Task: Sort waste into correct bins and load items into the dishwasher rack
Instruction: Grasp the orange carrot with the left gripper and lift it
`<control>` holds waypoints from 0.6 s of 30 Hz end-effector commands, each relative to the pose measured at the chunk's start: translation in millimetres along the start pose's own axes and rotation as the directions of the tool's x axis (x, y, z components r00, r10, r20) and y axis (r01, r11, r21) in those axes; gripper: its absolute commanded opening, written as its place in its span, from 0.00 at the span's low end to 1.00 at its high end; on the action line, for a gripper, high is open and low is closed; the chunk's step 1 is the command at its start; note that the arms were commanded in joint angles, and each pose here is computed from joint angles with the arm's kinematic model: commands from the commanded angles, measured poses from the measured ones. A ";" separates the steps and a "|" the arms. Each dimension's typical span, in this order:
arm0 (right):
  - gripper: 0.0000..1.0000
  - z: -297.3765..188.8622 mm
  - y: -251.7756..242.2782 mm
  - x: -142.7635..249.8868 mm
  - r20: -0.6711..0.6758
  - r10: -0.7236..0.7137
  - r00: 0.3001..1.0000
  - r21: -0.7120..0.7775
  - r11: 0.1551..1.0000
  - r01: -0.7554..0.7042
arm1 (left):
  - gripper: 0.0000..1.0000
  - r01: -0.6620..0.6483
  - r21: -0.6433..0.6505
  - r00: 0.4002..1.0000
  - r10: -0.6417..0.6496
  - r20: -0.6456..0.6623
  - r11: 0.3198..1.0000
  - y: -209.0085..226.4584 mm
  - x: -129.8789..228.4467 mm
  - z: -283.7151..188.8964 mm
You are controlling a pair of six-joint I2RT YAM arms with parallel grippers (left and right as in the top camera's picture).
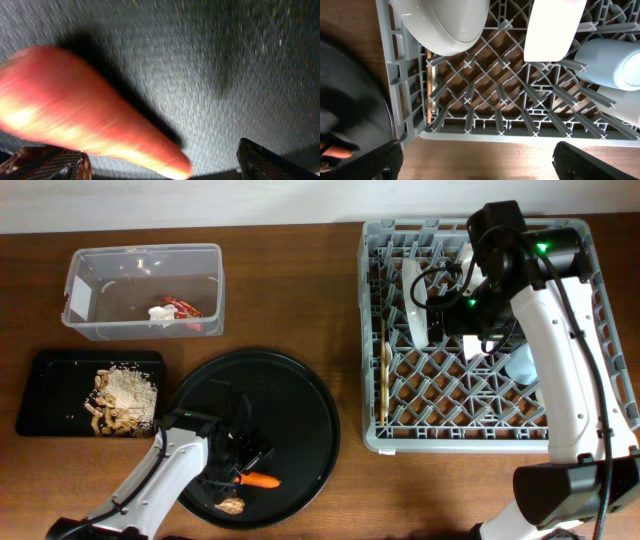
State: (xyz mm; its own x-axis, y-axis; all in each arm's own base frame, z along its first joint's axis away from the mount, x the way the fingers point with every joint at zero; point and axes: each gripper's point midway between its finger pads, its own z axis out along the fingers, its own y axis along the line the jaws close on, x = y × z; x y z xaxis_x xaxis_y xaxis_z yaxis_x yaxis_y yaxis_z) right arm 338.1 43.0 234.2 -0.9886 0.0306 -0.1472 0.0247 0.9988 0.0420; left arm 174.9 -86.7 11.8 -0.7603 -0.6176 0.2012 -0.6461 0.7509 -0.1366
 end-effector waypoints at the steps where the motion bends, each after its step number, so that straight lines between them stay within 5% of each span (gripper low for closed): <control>1: 0.99 -0.4 -3.3 -0.5 0.000 0.000 1.000 0.007 1.000 0.000 | 0.99 0.013 -0.018 0.996 -0.011 0.090 1.000 1.7 -18.5 3.0; 5: 0.99 -0.4 -3.4 -0.4 0.000 0.000 1.000 0.007 1.000 0.000 | 0.96 -0.012 0.033 0.991 0.007 0.132 0.999 -11.5 -28.7 1.7; 12: 0.99 -0.4 -3.4 -0.3 -0.001 0.000 1.000 0.007 1.000 0.000 | 0.57 -0.037 0.021 0.988 0.034 0.149 0.999 -10.5 -31.6 1.4; 18: 0.99 -0.4 -3.5 0.4 -0.004 0.000 1.000 0.007 1.000 0.000 | 0.47 -0.037 0.016 0.987 0.034 0.156 0.999 -9.6 -32.7 1.2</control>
State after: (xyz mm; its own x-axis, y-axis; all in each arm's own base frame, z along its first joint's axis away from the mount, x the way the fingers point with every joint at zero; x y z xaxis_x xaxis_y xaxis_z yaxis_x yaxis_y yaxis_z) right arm 337.2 42.9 234.1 -0.9892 0.0306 -0.1434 0.0248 0.9988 0.0414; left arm 207.6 -79.2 9.4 -0.7811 -0.6221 0.0540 -0.6201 0.7625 -0.1845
